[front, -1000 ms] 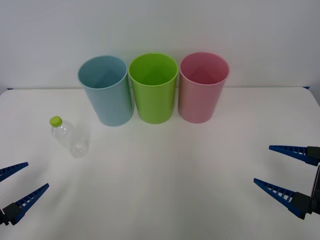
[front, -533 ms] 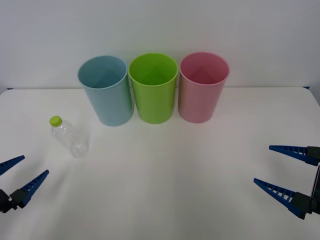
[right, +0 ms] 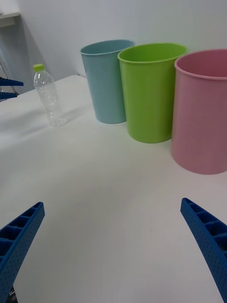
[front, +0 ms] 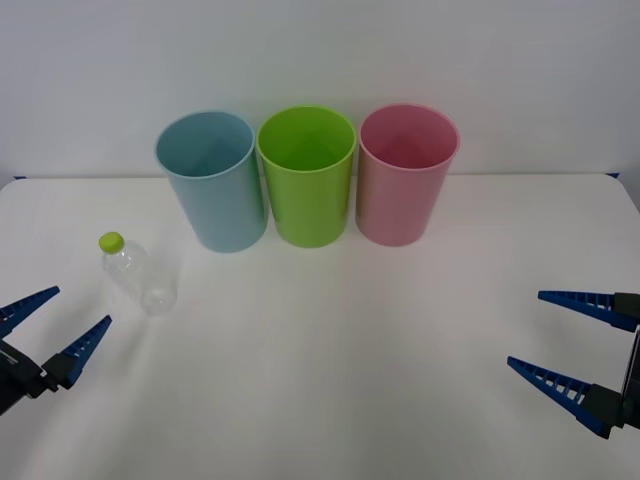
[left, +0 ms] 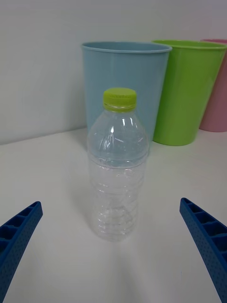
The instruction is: Put cans in the blue bin and PET bottles in the pink bin and trash in the green bin.
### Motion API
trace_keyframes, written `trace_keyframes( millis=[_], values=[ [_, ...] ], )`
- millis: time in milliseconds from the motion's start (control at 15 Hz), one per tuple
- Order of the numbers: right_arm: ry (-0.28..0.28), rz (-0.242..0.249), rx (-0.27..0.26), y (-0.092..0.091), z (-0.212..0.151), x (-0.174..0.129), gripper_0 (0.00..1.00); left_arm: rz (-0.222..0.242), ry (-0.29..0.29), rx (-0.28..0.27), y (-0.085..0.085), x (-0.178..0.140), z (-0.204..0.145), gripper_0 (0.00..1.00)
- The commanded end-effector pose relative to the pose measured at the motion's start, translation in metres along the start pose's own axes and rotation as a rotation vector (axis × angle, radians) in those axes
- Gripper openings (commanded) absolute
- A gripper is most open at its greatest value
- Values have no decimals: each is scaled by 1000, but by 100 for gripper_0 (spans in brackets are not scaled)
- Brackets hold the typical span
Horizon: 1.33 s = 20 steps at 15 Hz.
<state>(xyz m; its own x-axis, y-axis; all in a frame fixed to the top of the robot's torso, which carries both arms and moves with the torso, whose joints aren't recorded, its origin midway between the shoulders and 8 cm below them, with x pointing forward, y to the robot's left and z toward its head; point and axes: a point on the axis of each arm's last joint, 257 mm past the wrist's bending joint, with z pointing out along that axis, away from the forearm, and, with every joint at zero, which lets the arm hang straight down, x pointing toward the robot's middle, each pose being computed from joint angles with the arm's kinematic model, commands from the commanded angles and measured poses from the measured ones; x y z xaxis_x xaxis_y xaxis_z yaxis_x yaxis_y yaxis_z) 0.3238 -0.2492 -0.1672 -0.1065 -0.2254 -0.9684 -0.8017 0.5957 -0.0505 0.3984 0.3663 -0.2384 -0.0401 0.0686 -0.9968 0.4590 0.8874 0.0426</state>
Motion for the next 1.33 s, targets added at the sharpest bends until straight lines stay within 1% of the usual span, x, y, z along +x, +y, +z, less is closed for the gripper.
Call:
trace_keyframes(
  millis=[67, 267, 467, 600, 800, 867, 1000, 1067, 1200, 1333],
  values=[
    [0, 0, 0, 0, 0, 0, 100, 20, 0, -11, 0, 2, 4, 100],
    [0, 0, 0, 0, 0, 0, 100, 24, -9, -28, 1, 1, 13, 100],
    [0, 0, 0, 0, 0, 0, 100, 14, -14, -59, 2, 4, 21, 100],
    [0, 0, 0, 0, 0, 0, 100, 28, -10, -86, 7, 6, 27, 100],
    [0, 0, 0, 0, 0, 0, 100, 37, 2, -103, 7, 11, 31, 100],
    [0, 0, 0, 0, 0, 0, 100, 43, 9, -94, 4, 13, 34, 100],
    [0, 0, 0, 0, 0, 0, 100, 36, 7, -82, -2, 13, 42, 100],
    [0, 0, 0, 0, 0, 0, 100, 36, 11, -88, -3, 14, 48, 100],
    [0, 0, 0, 0, 0, 0, 100, 54, 18, -98, -2, 13, 62, 100],
    [0, 0, 0, 0, 0, 0, 100, 54, 24, -99, -5, 14, 70, 100]
  ],
)
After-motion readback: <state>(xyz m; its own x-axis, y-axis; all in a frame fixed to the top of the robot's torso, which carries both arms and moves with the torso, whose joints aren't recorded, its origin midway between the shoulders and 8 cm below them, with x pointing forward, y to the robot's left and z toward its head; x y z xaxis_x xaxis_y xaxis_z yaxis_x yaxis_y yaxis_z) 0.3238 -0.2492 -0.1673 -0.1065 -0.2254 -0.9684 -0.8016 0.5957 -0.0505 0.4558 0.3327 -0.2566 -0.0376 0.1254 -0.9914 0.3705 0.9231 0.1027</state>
